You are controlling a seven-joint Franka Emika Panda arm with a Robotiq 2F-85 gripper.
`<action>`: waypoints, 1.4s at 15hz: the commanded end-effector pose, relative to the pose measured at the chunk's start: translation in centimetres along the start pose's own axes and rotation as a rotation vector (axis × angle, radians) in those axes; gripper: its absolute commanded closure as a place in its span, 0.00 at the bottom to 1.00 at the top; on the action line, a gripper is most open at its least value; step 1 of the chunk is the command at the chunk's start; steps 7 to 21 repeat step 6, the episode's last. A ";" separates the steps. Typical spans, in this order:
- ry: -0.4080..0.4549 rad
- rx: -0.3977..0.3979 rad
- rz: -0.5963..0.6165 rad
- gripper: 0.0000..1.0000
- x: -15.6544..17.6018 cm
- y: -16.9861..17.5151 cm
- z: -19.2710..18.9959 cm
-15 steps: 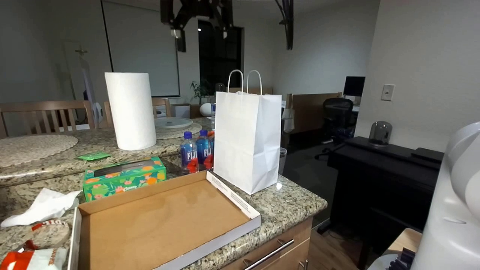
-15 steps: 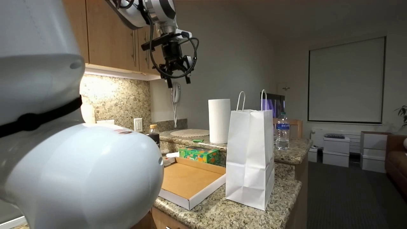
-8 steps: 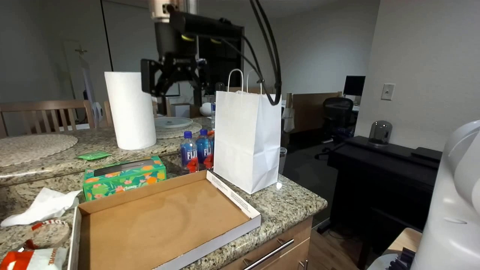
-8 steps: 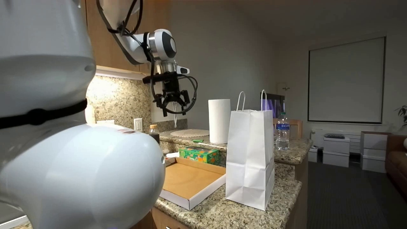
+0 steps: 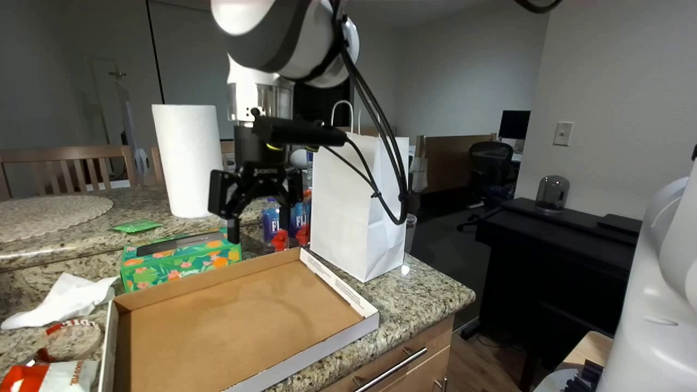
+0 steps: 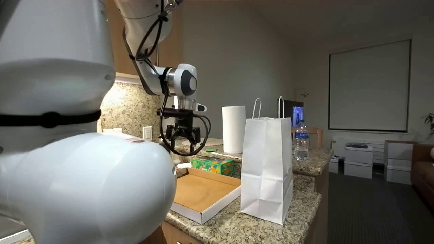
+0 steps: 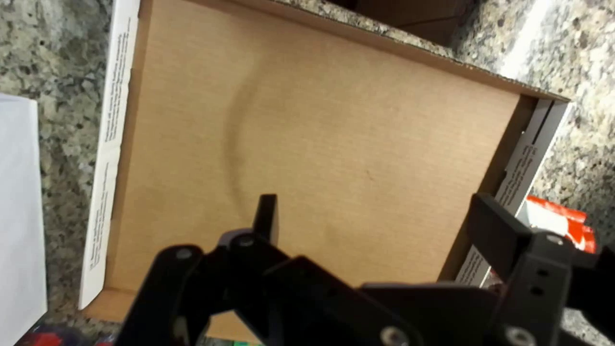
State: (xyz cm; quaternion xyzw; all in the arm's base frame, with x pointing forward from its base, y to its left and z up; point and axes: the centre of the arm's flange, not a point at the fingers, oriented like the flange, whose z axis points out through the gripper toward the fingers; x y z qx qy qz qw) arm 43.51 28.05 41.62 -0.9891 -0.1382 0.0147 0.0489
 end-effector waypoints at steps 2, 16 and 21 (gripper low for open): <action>-0.049 0.021 -0.011 0.00 0.0 0.6 2.2; -0.089 0.041 -0.022 0.00 0.0 1.3 4.0; -0.089 0.041 -0.022 0.00 0.0 1.3 4.0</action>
